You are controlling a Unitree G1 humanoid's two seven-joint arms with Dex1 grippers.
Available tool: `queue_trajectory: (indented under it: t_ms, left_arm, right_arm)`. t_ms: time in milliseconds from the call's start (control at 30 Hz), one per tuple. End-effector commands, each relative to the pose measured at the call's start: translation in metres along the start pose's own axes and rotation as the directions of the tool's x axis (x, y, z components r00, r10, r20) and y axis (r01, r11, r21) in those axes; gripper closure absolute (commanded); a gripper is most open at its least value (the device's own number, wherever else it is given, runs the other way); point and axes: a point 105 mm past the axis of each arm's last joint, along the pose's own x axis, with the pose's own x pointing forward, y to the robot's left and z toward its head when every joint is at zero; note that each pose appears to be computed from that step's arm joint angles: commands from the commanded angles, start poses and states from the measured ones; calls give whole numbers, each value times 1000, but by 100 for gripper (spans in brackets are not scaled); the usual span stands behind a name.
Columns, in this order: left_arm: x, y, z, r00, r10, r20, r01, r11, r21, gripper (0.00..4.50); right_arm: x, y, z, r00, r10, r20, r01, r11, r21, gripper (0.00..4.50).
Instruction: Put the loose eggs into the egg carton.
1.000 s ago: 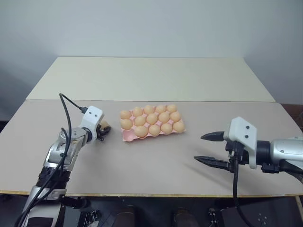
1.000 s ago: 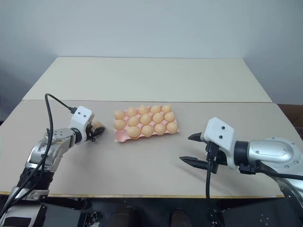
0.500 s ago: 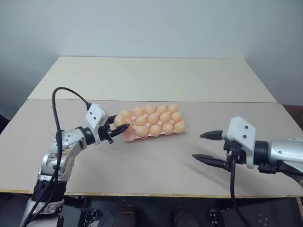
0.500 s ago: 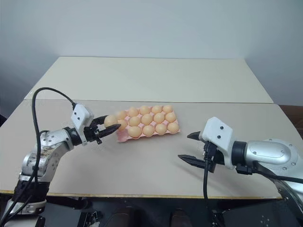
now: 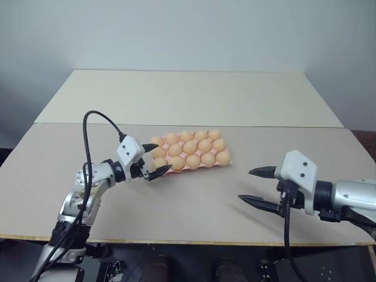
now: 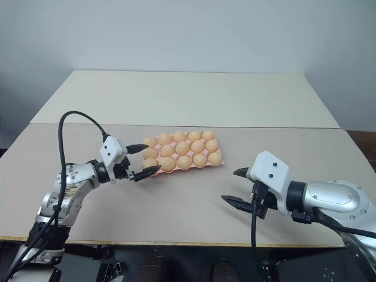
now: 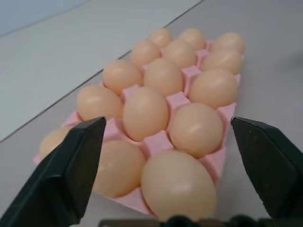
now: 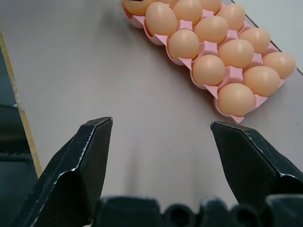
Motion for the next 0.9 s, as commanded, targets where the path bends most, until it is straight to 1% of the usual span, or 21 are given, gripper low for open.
queue_trajectory:
  t_ms: [33, 100, 167, 267, 400, 500, 600, 633, 733, 900]
  left_arm:
    - [-9, 6, 31, 990, 9, 144, -10, 1000, 6, 3]
    - [-17, 10, 35, 986, 27, 167, -23, 999, -28, 3]
    - [-25, 12, 35, 986, 41, 161, -35, 999, -38, 3]
    - [-52, 13, 30, 994, 39, 101, -34, 998, -50, 3]
    - [-106, 5, 22, 999, -7, -48, 4, 998, -55, 3]
    - [-129, 3, 26, 997, -11, -83, 4, 996, -85, 3]
    - [-152, 0, 36, 996, -16, -85, 7, 994, -113, 3]
    - [-157, -1, 39, 996, -19, -86, 9, 993, -120, 3]
    - [-172, -5, 44, 990, -7, -138, -7, 995, -97, 3]
    - [-178, -14, 50, 989, 18, -146, -30, 996, -82, 3]
  right_arm:
    - [-5, 1, 8, 1000, -5, 23, 6, 1000, -29, 61]
    - [-6, 0, 8, 1000, -6, 22, 7, 1000, -28, 61]
    - [-6, 0, 8, 1000, -4, 20, 5, 1000, -29, 61]
    - [-7, 0, 7, 1000, 8, 13, -7, 1000, -30, 61]
    - [-11, -5, 5, 1000, 23, -13, -23, 999, -43, 61]
    - [-17, -9, 5, 999, 34, -21, -35, 998, -52, 61]
    - [-24, -12, 6, 998, 51, -27, -53, 997, -61, 61]
    - [-26, -13, 6, 998, 55, -29, -57, 996, -62, 61]
    - [-33, -18, 1, 997, 57, -44, -59, 997, -53, 61]
    - [-40, -29, -4, 997, 51, -66, -53, 998, -34, 61]
